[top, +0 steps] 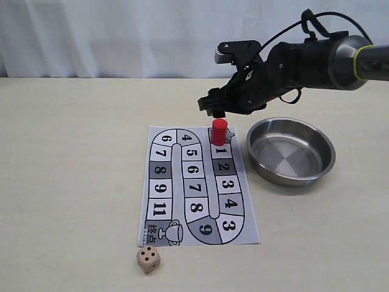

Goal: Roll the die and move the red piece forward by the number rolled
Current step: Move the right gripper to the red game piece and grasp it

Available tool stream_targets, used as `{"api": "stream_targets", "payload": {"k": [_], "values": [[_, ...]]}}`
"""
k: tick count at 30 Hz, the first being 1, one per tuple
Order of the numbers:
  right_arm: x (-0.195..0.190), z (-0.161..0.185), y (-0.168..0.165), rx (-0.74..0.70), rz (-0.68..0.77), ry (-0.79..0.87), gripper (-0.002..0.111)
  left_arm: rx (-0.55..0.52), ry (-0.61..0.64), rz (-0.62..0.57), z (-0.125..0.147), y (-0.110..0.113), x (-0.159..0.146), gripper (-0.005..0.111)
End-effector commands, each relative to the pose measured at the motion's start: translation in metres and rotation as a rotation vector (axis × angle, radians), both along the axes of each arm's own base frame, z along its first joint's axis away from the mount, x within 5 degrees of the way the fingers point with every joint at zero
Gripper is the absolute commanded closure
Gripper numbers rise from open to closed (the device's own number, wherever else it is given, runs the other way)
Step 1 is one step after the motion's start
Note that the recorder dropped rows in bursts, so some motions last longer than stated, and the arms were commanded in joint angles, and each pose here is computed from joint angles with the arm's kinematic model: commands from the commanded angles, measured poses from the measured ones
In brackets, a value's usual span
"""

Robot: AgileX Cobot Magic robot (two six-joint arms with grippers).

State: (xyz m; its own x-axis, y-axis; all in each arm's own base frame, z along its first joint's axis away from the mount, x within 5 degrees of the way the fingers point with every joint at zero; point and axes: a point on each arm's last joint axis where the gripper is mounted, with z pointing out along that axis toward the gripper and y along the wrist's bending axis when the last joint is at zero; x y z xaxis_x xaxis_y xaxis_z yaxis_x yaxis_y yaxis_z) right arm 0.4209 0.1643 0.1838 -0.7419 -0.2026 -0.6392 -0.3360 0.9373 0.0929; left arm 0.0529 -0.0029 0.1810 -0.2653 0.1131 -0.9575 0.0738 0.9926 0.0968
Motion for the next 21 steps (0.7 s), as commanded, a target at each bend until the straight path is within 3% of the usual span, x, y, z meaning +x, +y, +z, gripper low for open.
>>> {"api": "stream_targets", "payload": {"k": [1,9,21], "values": [[0.010,-0.012,-0.003,0.001,-0.016,-0.042,0.042,-0.009,-0.008,0.001,0.000,0.000,0.000,0.107],[0.016,-0.043,-0.001,-0.008,-0.023,-0.034,0.042,-0.009,-0.008,0.001,0.000,0.000,0.000,0.107],[0.017,-0.046,0.001,0.030,-0.054,-0.028,0.044,-0.009,-0.008,0.001,0.000,0.000,0.000,0.107]]}}
